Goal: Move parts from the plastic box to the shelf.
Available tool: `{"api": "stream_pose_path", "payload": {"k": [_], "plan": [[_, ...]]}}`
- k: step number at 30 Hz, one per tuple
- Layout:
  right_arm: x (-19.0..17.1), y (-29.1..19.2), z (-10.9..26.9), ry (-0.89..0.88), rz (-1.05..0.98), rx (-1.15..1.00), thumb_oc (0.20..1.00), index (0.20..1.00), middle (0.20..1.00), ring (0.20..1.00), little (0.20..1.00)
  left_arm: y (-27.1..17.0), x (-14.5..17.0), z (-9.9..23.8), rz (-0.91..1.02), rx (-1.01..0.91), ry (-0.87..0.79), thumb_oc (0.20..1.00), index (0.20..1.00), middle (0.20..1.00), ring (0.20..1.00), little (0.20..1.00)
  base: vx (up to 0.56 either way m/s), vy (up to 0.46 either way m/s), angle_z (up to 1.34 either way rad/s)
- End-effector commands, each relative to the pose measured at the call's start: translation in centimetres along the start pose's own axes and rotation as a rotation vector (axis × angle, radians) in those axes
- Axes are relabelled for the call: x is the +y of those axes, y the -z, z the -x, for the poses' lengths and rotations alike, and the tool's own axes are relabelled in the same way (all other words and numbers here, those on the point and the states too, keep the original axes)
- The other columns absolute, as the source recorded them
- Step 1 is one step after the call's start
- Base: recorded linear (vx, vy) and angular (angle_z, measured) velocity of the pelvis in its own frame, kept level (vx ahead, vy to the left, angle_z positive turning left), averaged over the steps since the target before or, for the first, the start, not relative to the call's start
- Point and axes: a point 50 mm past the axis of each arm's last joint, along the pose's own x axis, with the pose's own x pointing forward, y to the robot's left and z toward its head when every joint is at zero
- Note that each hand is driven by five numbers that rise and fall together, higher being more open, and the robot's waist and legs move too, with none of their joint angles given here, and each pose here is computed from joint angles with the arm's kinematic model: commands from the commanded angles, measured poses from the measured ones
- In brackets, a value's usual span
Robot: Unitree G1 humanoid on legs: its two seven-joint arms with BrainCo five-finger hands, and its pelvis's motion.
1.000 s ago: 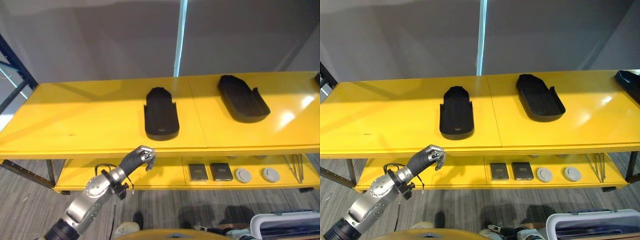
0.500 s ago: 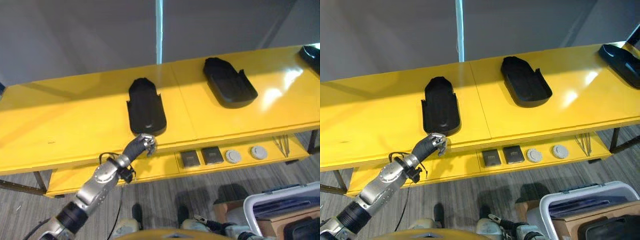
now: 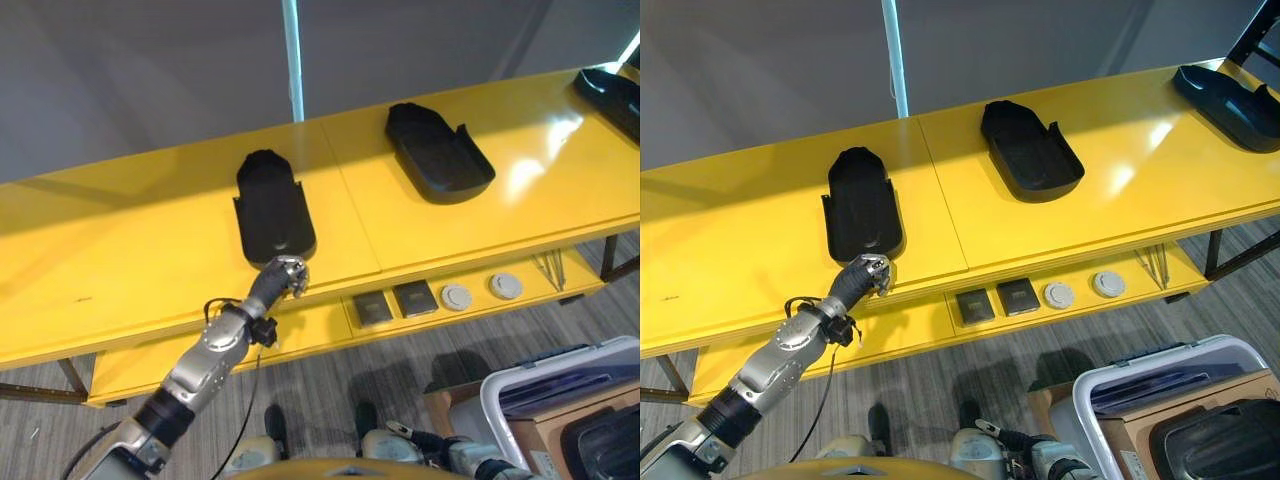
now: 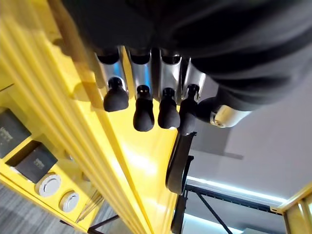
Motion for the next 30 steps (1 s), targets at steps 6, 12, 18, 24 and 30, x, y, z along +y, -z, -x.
{"api": "stream_pose_path", "payload": {"k": [6, 12, 18, 24, 30], "plan": [[-0.1, 2.2, 0.0, 0.021, 0.064, 0.127, 1.0, 1.0, 1.0, 1.0, 1.0, -2.8, 1.7, -2.1, -0.005, -0.139, -0.151, 0.2, 0.2, 0.2, 0.2, 0.2, 0.03, 0.007, -0.07], [0.0, 2.9, 0.0, 0.014, 0.063, 0.141, 1.0, 1.0, 1.0, 1.0, 1.0, -3.8, 2.5, -2.4, -0.008, -0.175, -0.151, 0.2, 0.2, 0.2, 0.2, 0.2, 0.0, 0.0, 0.0], [0.1, 2.7, -0.1, 0.013, 0.036, 0.118, 1.0, 1.0, 1.0, 1.0, 1.0, -5.8, 1.4, -1.3, -0.024, -0.322, -0.071, 0.2, 0.2, 0.2, 0.2, 0.2, -0.02, -0.003, 0.0], [0.2, 2.0, -0.2, 0.017, 0.0, 0.093, 1.0, 1.0, 1.0, 1.0, 1.0, -7.1, 1.1, 1.8, -0.066, -0.489, -0.064, 0.2, 0.2, 0.2, 0.2, 0.2, -0.12, -0.008, 0.02], [0.3, 1.4, -0.3, 0.025, -0.043, 0.086, 1.0, 1.0, 1.0, 1.0, 1.0, -6.8, 0.2, 4.0, -0.089, -0.569, -0.051, 1.0, 1.0, 1.0, 1.0, 1.0, -0.13, -0.032, 0.22]]}}
